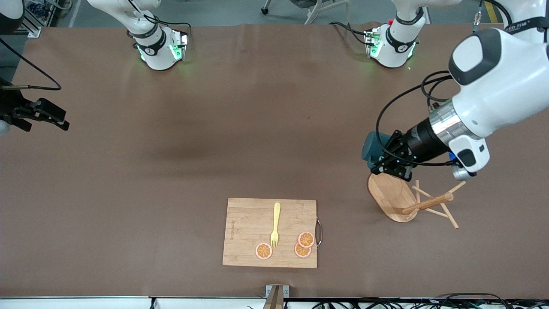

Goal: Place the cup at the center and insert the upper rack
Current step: 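Carry the mug with the left gripper to the wooden mug tree, then hook the mug handle onto a mug-tree peg with the left gripper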

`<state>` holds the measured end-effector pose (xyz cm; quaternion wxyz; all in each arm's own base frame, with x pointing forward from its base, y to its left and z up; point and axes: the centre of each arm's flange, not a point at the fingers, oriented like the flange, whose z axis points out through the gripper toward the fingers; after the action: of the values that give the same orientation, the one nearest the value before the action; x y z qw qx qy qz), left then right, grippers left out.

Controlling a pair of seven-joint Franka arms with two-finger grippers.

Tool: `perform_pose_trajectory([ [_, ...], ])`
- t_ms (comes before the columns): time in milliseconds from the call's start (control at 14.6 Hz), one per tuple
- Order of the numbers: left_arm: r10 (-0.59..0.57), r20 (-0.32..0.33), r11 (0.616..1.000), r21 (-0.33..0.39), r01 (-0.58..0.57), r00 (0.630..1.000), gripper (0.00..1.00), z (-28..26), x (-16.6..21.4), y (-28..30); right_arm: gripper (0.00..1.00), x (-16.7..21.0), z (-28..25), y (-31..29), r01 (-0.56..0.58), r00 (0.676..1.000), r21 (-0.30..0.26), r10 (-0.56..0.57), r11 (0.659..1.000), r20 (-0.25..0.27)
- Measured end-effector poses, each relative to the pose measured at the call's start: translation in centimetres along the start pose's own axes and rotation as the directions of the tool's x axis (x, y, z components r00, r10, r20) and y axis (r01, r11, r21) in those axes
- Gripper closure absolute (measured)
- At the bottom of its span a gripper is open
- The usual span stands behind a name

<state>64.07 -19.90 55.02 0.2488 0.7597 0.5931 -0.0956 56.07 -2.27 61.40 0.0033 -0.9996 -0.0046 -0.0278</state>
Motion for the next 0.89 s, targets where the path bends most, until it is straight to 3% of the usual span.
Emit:
perform_pose_trajectory([
  [481, -0.063, 0.076, 0.997, 0.047, 0.059, 0.995, 0.95, 3.9, 7.6, -0.1, 0.00, 0.0, -0.7, 0.1, -0.003, 1.000, -0.001, 0.003, 1.000, -0.014],
  [892, -0.070, 0.083, 0.996, 0.068, 0.064, 0.994, 0.95, 5.9, 11.2, -0.4, 0.00, 0.0, -0.7, 0.1, -0.003, 1.000, -0.001, 0.003, 1.000, -0.014],
])
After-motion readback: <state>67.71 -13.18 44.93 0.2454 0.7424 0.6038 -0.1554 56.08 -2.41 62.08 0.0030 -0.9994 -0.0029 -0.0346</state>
